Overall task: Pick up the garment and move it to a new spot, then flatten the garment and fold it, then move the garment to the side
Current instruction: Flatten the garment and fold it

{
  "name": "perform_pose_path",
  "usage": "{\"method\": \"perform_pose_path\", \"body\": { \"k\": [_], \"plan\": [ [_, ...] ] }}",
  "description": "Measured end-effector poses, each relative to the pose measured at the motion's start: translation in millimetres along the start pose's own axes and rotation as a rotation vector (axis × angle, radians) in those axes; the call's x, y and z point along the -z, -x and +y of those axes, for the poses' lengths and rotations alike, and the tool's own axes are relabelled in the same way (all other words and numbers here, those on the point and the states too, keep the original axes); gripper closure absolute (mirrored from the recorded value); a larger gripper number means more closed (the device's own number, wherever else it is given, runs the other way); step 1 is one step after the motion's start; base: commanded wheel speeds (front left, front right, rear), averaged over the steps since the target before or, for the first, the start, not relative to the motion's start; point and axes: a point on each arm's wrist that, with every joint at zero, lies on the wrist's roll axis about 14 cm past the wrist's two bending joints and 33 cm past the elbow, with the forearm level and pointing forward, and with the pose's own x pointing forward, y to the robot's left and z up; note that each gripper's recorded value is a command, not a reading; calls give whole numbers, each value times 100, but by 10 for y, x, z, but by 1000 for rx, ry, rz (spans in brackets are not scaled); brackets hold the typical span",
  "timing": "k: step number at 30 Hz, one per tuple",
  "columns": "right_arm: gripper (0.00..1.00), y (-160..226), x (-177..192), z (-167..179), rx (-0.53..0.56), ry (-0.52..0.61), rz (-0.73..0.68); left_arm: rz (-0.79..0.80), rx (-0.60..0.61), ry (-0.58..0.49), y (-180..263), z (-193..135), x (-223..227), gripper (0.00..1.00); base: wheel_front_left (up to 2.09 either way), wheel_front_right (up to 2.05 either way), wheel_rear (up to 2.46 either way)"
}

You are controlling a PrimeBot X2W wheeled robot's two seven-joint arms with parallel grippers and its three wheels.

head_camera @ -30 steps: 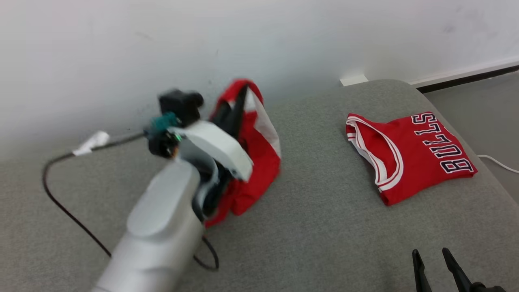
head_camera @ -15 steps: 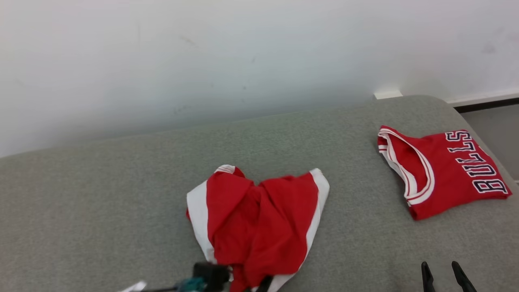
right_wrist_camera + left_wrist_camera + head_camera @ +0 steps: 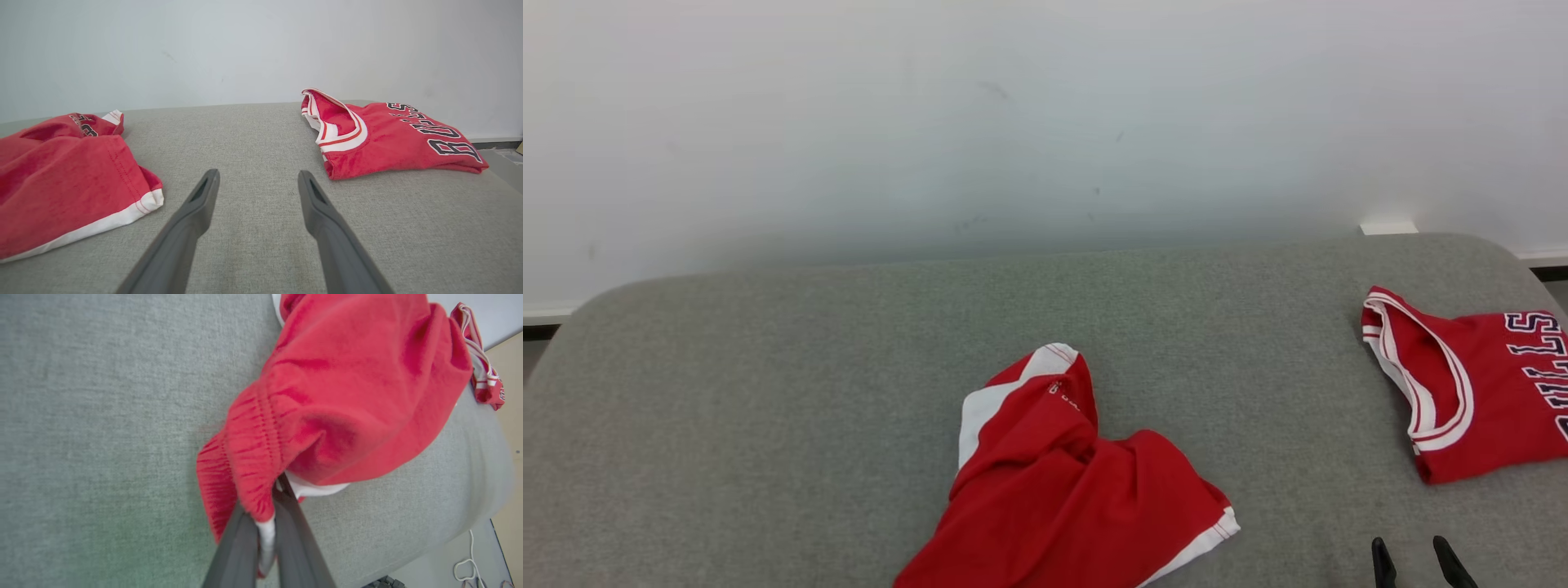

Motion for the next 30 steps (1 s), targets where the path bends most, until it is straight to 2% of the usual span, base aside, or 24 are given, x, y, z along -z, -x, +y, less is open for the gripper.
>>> {"method": "perform_pose_path", "body": {
  "k": [5,6,7,8,16,23,27,30],
  "plan": [
    [0,-44,-8,96,-34,6,-1,-14,-41,14,54,196,16,100,0,0,0],
    [0,-49,-7,114,-40,7,-1,-20,-44,10,58,220,2,82,0,0,0],
    [0,-50,-6,125,-44,7,0,-26,-47,1,64,244,-11,51,0,0,0],
    [0,-51,-5,132,-47,8,0,-34,-49,-9,71,265,-30,0,0,0,0],
    [0,-57,7,165,-61,12,5,-55,-62,-55,170,342,-76,0,0,0,0],
    [0,-76,-32,187,-71,17,-7,-134,-141,-96,355,471,-172,0,0,0,0],
    [0,-103,-90,191,-73,19,-25,-224,-201,-85,472,540,-289,0,0,0,0],
    [0,-125,-135,182,-71,21,-38,-362,-267,-84,586,626,-506,0,0,0,0]
  ]
}}
